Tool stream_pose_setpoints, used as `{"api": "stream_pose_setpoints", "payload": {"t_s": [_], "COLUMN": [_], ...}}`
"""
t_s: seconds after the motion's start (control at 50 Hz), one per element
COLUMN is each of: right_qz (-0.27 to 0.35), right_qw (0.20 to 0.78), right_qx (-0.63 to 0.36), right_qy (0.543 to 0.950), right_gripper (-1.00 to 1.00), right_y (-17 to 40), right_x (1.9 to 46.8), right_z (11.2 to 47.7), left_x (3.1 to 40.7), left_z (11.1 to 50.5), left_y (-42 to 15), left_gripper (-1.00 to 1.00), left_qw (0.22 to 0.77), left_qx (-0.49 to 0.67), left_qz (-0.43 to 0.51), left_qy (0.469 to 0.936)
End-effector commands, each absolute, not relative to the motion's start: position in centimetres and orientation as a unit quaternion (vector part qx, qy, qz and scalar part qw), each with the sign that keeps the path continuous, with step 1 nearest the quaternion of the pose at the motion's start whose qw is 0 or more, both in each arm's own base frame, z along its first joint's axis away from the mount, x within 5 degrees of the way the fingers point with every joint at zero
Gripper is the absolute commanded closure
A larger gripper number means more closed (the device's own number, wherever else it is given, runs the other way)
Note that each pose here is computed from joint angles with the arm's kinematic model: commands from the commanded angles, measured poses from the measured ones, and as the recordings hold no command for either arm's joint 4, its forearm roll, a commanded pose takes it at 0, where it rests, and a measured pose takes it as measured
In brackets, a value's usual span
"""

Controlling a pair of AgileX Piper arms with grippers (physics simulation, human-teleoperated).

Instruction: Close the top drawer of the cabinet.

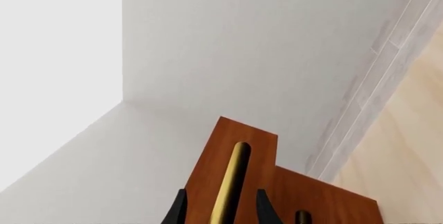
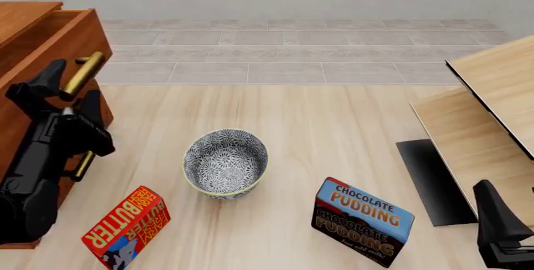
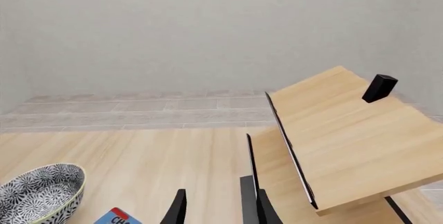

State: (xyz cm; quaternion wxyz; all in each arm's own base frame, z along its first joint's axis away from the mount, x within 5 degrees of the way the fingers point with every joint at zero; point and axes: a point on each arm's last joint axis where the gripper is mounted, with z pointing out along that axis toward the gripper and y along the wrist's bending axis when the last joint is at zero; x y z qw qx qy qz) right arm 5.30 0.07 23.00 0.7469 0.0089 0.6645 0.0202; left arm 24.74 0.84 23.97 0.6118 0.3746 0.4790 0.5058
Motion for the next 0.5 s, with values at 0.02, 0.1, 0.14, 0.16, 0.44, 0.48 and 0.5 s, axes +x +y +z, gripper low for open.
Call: {"api": "stream_pose_setpoints", "payload": {"t_s": [0.02,0.1,0.14,0.16,0.44,0.48,0.5], "right_qz": [0.019,0.019,0.018,0.018,0.017,0.017,0.017], "right_qw": [0.747,0.746,0.746,0.747,0.748,0.748,0.748], "right_qx": [0.008,0.007,0.008,0.009,0.008,0.007,0.007], "right_qy": [0.664,0.666,0.666,0.665,0.664,0.664,0.664], "right_gripper": [-1.00,-1.00,-1.00,-1.00,-1.00,-1.00,-1.00], "right_y": [0.08,0.08,0.06,0.06,0.06,0.06,0.06], "right_x": [5.32,5.32,5.33,5.32,5.31,5.29,5.30], "right_z": [22.90,22.87,22.86,22.88,22.94,23.03,23.01], "left_x": [24.84,24.70,24.71,24.63,24.65,24.58,24.66], "left_z": [24.03,23.97,23.97,23.98,24.08,24.07,24.05], "left_y": [1.87,2.09,2.18,2.20,2.67,2.72,2.75], "left_gripper": [-1.00,-1.00,-1.00,-1.00,-1.00,-1.00,-1.00], "left_qw": [0.603,0.599,0.598,0.598,0.593,0.592,0.592], "left_qx": [0.360,0.359,0.358,0.358,0.353,0.353,0.353], "left_qz": [0.518,0.521,0.522,0.523,0.531,0.531,0.531], "left_qy": [0.488,0.490,0.491,0.491,0.492,0.493,0.493]}}
